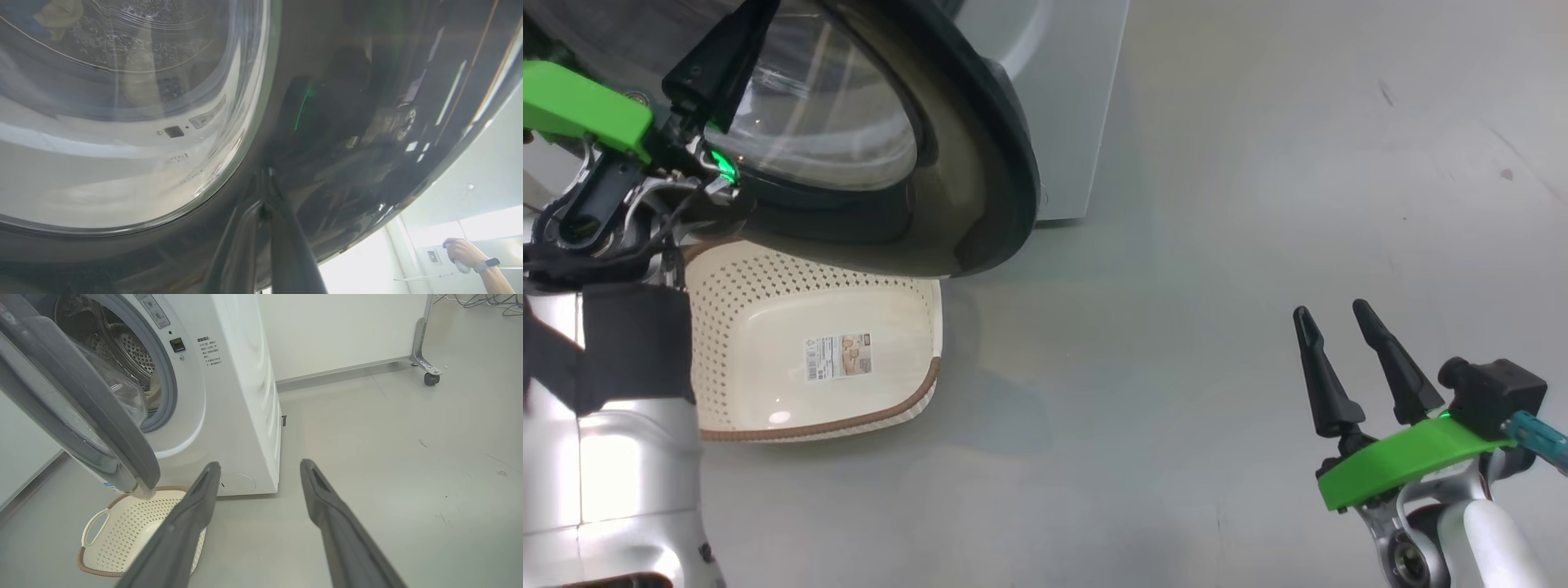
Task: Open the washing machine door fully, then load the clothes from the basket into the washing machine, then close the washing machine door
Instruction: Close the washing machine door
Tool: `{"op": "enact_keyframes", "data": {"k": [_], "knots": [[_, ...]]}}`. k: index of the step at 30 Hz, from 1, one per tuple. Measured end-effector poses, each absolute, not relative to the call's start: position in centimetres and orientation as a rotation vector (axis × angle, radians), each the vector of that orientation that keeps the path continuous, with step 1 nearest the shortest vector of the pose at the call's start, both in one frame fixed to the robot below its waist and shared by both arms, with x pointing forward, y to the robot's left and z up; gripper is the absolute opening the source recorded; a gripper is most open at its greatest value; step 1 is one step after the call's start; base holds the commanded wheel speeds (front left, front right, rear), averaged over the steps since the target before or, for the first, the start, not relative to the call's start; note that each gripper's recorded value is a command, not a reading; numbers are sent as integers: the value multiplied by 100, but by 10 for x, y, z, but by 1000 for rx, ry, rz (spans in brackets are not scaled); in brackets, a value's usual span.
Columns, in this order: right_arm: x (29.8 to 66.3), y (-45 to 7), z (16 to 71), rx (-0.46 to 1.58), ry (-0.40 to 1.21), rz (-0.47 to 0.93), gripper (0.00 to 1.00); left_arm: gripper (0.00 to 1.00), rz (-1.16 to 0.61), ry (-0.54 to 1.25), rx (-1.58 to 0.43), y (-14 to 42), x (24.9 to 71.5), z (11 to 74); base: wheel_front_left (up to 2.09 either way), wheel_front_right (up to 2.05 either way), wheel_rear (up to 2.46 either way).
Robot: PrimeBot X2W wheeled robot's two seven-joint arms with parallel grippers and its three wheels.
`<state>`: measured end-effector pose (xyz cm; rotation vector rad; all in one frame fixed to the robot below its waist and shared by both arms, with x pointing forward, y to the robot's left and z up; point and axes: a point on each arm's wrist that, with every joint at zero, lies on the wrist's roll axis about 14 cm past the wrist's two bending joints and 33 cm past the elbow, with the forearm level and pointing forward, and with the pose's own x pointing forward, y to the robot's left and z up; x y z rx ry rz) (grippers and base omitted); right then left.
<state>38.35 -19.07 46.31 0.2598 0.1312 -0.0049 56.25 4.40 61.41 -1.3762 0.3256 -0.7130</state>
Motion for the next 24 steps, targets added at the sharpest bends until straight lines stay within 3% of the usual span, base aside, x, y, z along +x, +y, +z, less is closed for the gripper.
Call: {"op": "enact_keyframes", "data": {"k": [11,24], "knots": [[379,-204,462,273,116,-50,100,0,-667,259,-1419,25,583,616,0,0,0],[382,-211,462,273,101,-71,100,0,-636,314,-1375,26,569,597,0,0,0]]}}
